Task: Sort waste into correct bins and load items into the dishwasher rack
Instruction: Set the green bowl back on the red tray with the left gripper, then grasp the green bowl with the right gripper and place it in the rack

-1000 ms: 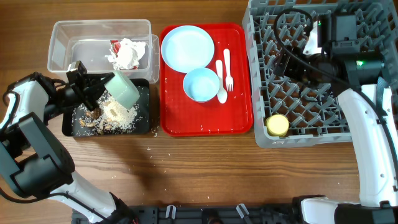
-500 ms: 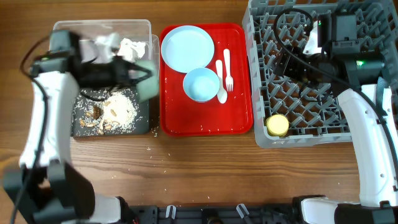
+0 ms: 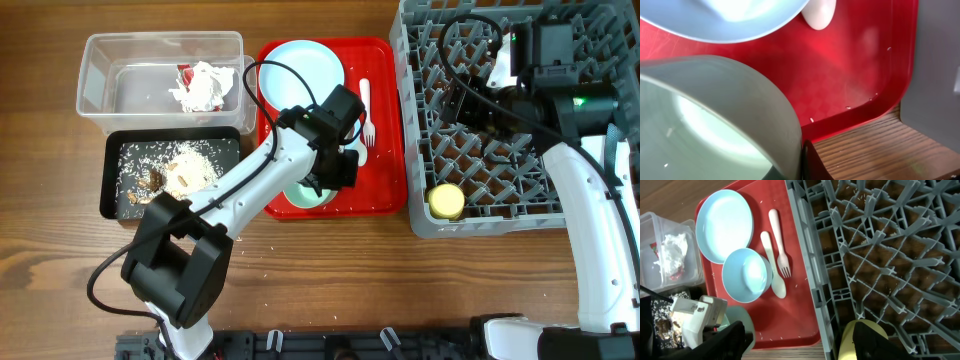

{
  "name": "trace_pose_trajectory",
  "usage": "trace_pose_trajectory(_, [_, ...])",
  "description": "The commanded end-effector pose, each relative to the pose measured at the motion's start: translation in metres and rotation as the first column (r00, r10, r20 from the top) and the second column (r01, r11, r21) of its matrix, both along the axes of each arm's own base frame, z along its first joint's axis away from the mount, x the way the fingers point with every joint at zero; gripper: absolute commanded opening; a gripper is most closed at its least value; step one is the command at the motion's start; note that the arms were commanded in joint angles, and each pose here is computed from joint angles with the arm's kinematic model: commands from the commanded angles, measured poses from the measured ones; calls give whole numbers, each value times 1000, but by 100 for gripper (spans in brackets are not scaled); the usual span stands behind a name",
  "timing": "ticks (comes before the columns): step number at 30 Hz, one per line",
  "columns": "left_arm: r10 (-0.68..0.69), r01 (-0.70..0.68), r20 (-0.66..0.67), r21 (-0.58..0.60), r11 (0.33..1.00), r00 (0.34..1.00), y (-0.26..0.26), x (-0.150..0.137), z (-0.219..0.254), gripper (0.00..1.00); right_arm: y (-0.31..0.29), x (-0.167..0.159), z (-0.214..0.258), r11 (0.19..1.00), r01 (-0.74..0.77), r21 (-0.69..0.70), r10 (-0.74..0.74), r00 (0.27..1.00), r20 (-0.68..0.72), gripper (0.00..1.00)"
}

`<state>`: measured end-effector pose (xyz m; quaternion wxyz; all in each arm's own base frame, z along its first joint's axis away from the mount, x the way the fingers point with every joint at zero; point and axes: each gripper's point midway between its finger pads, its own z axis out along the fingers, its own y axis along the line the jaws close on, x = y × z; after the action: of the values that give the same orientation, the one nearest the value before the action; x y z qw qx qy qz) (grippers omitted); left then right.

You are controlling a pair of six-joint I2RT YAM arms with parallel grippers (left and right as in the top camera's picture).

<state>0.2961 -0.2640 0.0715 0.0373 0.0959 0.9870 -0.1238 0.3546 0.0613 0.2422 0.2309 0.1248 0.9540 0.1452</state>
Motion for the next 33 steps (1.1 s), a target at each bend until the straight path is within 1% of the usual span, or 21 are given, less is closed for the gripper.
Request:
trace_pose_trajectory(1, [22, -22, 3, 44, 999, 1000, 4, -1, -5, 17, 0, 2, 7, 1000, -11, -16, 11, 1000, 23, 71])
trace_pose_trajectory(2, [24, -24, 0, 50, 998, 1000, 6, -2, -6, 26, 0, 2, 7, 1000, -11, -15, 11, 1000, 23, 71])
trace_pose_trajectory(4, [40, -40, -4, 54, 998, 999, 12, 1, -5, 33, 5, 2, 7, 1000, -26, 12, 25, 999, 23, 71])
trace_pose_trajectory(5, [54, -53, -5, 54, 997, 999, 16, 3, -2, 34, 8, 2, 8, 999, -35, 26, 34, 999, 23, 71])
trace_pose_trajectory(7, [107, -107, -4, 36, 994, 994, 33, 12, 18, 34, 14, 1, 6, 997, -47, 54, 47, 999, 14, 71])
trace_pose_trajectory(9, [207, -207, 38, -1, 978, 978, 66, 33, 60, 34, 29, 2, -1, 994, -84, 75, 84, 996, 7, 71])
trace_pose_trajectory(10, [249, -248, 67, -25, 968, 966, 80, 42, 77, 37, 39, 2, -4, 991, -108, 75, 108, 994, 5, 71])
trace_pose_trajectory(11, [292, -288, 99, -51, 956, 951, 95, 49, 92, 40, 54, 1, -9, 986, -146, 77, 146, 989, -1, 71])
trace_pose_trajectory(13, [349, -340, 146, -84, 937, 925, 120, 59, 110, 44, 87, -4, -25, 975, -207, 81, 212, 976, -50, 71])
trace_pose_trajectory(14, [388, -378, 155, -91, 921, 909, 134, 64, 115, 45, 106, -9, -43, 966, -247, 76, 254, 962, -101, 71])
trace_pose_trajectory(16, [426, -417, 151, -89, 904, 892, 150, 68, 114, 47, 135, -20, -79, 953, -299, 53, 303, 930, -210, 71])
trace_pose_trajectory(17, [445, -437, 151, -88, 895, 883, 158, 71, 114, 47, 151, -31, -104, 945, -324, 48, 323, 901, -290, 69])
trace_pose_trajectory(20, [455, -446, 152, -88, 891, 878, 162, 72, 114, 46, 168, -45, -134, 929, -369, 35, 354, 855, -379, 68])
trace_pose_trajectory(21, [453, -445, 155, -84, 892, 878, 163, 72, 114, 46, 173, -49, -143, 923, -384, 31, 364, 842, -398, 66])
trace_pose_trajectory(23, [455, -448, 161, -80, 891, 876, 164, 73, 114, 46, 171, -52, -160, 925, -380, -16, 340, 845, -412, 59])
trace_pose_trajectory(25, [455, -447, 163, -81, 891, 876, 164, 73, 114, 46, 169, -54, -171, 924, -381, -28, 335, 844, -418, 53])
trace_pose_trajectory(26, [460, -456, 177, -61, 888, 870, 169, 74, 113, 46, 164, -52, -183, 925, -376, -55, 323, 854, -407, 51])
trace_pose_trajectory(28, [470, -473, 202, -39, 880, 859, 177, 77, 113, 47, 161, -49, -198, 923, -378, -76, 323, 865, -384, 51])
trace_pose_trajectory(31, [519, -521, 220, -57, 852, 826, 195, 87, 116, 45, 162, -47, -211, 915, -396, -76, 346, 869, -354, 44])
trace_pose_trajectory(33, [552, -553, 225, -61, 831, 803, 211, 91, 116, 45, 161, -47, -211, 904, -420, -81, 368, 861, -351, 38])
